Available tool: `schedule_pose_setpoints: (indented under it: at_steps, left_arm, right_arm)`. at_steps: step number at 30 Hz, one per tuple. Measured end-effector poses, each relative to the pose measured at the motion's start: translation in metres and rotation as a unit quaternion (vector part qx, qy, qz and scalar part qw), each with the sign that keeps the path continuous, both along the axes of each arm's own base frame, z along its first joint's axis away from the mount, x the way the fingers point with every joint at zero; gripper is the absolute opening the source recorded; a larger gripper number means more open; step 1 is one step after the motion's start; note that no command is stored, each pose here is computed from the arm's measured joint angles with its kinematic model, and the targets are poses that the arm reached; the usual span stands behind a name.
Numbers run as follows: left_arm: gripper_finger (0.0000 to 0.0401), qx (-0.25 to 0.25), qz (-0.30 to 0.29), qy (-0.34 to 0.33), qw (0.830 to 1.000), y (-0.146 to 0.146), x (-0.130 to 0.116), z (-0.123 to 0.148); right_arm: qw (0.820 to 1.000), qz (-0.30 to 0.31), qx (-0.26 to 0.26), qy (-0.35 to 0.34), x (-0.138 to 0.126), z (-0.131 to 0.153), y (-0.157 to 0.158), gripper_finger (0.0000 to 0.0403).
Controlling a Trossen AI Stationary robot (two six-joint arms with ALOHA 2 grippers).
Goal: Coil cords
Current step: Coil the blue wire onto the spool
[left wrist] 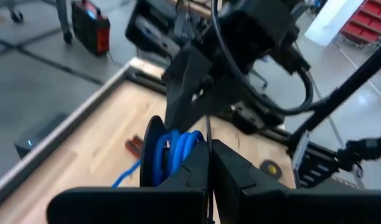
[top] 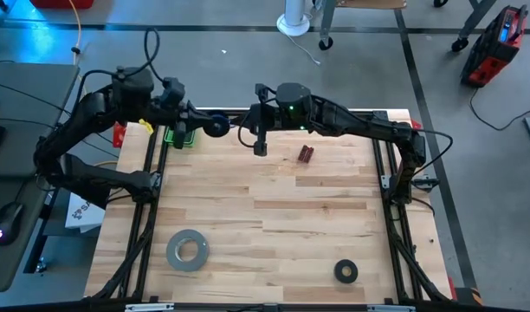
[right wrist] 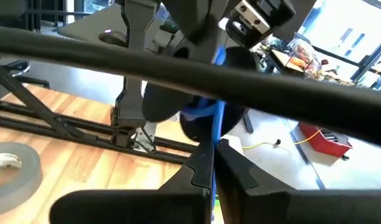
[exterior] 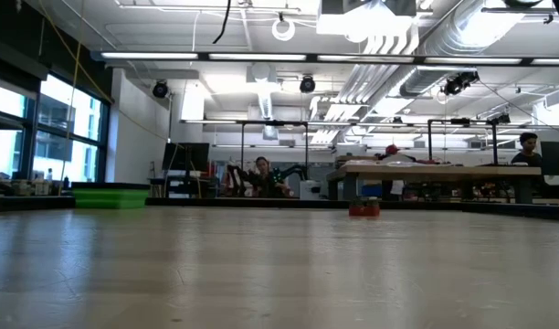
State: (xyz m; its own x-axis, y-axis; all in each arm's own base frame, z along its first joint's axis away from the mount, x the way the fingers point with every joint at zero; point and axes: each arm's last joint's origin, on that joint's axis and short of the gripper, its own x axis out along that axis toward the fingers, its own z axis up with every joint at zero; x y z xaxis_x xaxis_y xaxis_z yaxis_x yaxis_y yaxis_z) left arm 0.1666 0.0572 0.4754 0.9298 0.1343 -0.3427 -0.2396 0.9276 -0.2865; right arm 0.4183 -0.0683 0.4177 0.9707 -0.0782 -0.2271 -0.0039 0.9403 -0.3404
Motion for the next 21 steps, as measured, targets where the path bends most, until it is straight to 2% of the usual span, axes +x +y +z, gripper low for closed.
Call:
schedule_pose_setpoints:
  at_steps: [5, 10, 17, 21]
  left_arm:
    - [0.0000, 0.027, 0.001, -0.026, 0.999, -0.001, -0.003, 0.006]
    - [0.0000, 0.054, -0.007, -0.027, 0.998, -0.001, -0.003, 0.007]
    - [0.0000, 0.111, -0.023, -0.039, 0.993, -0.001, -0.004, 0.012]
    - [0.0000, 0.127, -0.056, -0.048, 0.989, -0.003, -0.004, 0.013]
  right_arm:
    - [1.000, -0.010, -0.001, -0.005, 0.000, 0.002, 0.000, 0.0000]
    - [0.999, -0.020, 0.033, -0.007, -0.001, 0.002, -0.002, 0.0009]
    - [0.998, -0.026, 0.055, 0.004, 0.000, -0.002, -0.002, 0.0056]
    - [0.998, -0.026, 0.055, 0.008, -0.001, -0.003, -0.002, 0.0081]
